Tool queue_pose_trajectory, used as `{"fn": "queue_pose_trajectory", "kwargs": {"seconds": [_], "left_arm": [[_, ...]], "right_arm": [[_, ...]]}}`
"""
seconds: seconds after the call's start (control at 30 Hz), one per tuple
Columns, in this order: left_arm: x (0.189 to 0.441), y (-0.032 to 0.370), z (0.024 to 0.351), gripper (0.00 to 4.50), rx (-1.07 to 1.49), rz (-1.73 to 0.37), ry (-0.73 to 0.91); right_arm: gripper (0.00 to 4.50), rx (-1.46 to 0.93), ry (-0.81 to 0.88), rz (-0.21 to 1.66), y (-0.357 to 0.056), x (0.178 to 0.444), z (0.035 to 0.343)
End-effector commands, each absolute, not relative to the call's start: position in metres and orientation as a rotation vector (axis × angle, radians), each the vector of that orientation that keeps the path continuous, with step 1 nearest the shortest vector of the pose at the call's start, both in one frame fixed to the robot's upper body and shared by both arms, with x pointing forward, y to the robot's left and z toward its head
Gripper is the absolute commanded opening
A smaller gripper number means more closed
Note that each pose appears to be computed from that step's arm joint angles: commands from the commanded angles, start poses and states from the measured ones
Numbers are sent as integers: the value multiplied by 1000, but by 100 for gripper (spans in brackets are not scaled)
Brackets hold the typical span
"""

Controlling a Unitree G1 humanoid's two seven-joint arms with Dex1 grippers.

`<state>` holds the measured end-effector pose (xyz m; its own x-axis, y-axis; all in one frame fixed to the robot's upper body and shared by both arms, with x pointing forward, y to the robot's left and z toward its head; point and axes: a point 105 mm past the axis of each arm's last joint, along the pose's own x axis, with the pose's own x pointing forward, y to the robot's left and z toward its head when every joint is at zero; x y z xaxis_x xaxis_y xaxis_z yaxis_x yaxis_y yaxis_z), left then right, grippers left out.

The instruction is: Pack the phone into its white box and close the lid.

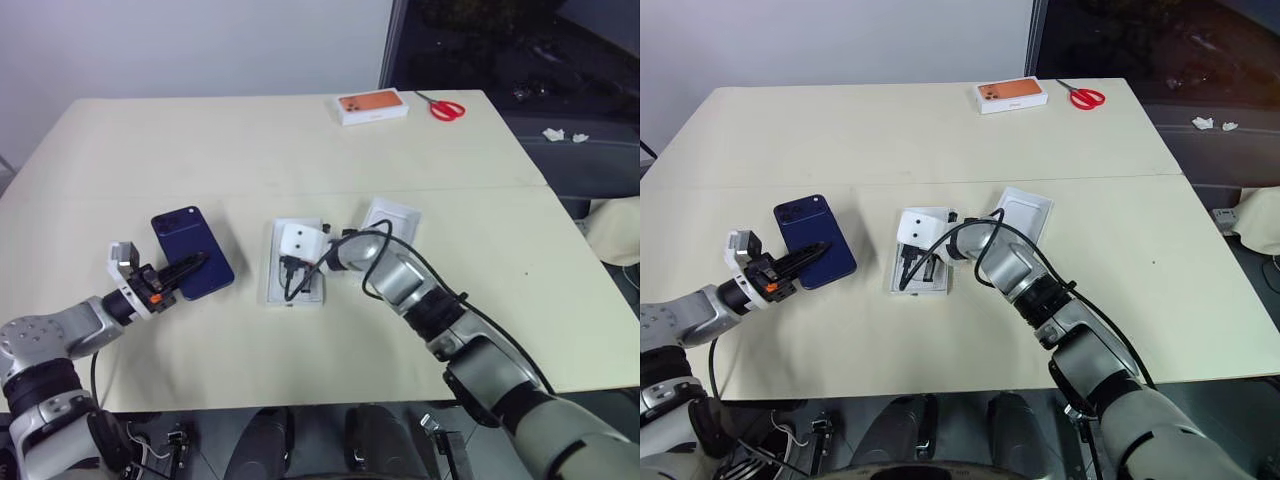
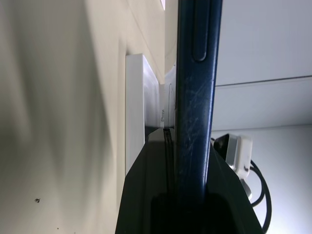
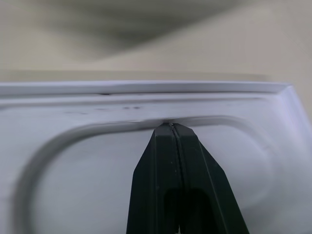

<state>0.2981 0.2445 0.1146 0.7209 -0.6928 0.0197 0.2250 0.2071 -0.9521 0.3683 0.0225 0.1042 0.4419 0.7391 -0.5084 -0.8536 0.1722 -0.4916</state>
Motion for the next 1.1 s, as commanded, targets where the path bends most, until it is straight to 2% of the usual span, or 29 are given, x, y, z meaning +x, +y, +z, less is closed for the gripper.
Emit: {"fn": "queue_pose_trajectory", "kwargs": {"seconds": [0.03,0.63,0.83,1.1], "left_arm": [[298,246,132,0,-1180,-723,405],[297,247,131,0,-1177,-719,406],[297,248,133,0,-1172,-716,404],[296,249,133,0,-1173,-712,398]], "right_arm": [[2,-802,158,1142,27,368,104],[2,-649,273,1383,48,304,89],[2,-612,263,1384,56,304,96],[2,-527,254,1493,66,285,99]]}}
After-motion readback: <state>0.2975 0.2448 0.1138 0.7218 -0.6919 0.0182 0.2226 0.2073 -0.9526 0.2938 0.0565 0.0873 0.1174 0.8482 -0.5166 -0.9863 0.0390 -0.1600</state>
